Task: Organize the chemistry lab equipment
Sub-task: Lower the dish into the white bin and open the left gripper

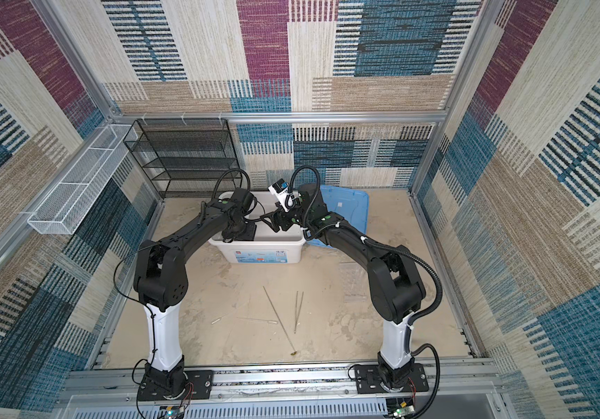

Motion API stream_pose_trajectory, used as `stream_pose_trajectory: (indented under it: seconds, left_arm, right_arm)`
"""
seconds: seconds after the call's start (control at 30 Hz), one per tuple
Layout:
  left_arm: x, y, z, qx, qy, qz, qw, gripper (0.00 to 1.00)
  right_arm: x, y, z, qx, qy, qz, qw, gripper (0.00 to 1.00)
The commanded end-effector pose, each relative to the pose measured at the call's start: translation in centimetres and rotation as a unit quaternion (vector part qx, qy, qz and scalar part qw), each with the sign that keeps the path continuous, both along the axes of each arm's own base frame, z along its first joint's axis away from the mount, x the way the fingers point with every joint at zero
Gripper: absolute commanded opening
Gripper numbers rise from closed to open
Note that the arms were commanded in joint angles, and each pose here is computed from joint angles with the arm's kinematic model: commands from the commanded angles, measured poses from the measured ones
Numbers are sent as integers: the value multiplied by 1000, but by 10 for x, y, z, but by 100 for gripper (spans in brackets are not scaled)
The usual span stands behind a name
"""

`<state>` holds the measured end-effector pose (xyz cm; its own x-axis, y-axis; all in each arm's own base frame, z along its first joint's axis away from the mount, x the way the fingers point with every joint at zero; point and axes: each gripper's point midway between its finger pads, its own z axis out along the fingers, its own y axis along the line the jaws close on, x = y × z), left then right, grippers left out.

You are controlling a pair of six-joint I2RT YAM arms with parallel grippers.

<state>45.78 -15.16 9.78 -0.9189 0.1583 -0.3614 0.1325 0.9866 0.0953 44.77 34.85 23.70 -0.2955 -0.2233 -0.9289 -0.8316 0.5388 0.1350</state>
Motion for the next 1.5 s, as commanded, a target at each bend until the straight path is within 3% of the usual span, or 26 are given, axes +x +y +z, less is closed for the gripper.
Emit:
stream_pose_trajectory:
  seconds: [0.0, 0.4, 0.77, 1.0, 1.33, 1.47]
  left_arm:
    - [7, -4, -7, -15, -11, 13, 1000, 37]
    - [4, -11, -38, -33, 9, 20, 999, 39]
    - [6, -7, -57, -15, 15, 24, 999, 43]
    - [5, -11, -66, -26, 23, 19, 999, 52]
    - [4, -21, -80, -52, 33, 16, 998, 53]
    - [2, -18, -83, -44, 34, 17, 998, 61]
  right_arm:
    - [3, 4, -2, -6, -4, 11, 1000, 84]
    - [0, 3, -6, -6, -2, 18, 1000, 84]
    - [1, -4, 0, 7, 6, 9, 1000, 84]
    - [1, -7, 0, 4, 6, 5, 1000, 84]
    - [6, -10, 1, 4, 12, -15, 1000, 84]
    - [5, -12, 5, 12, 17, -21, 1000, 84]
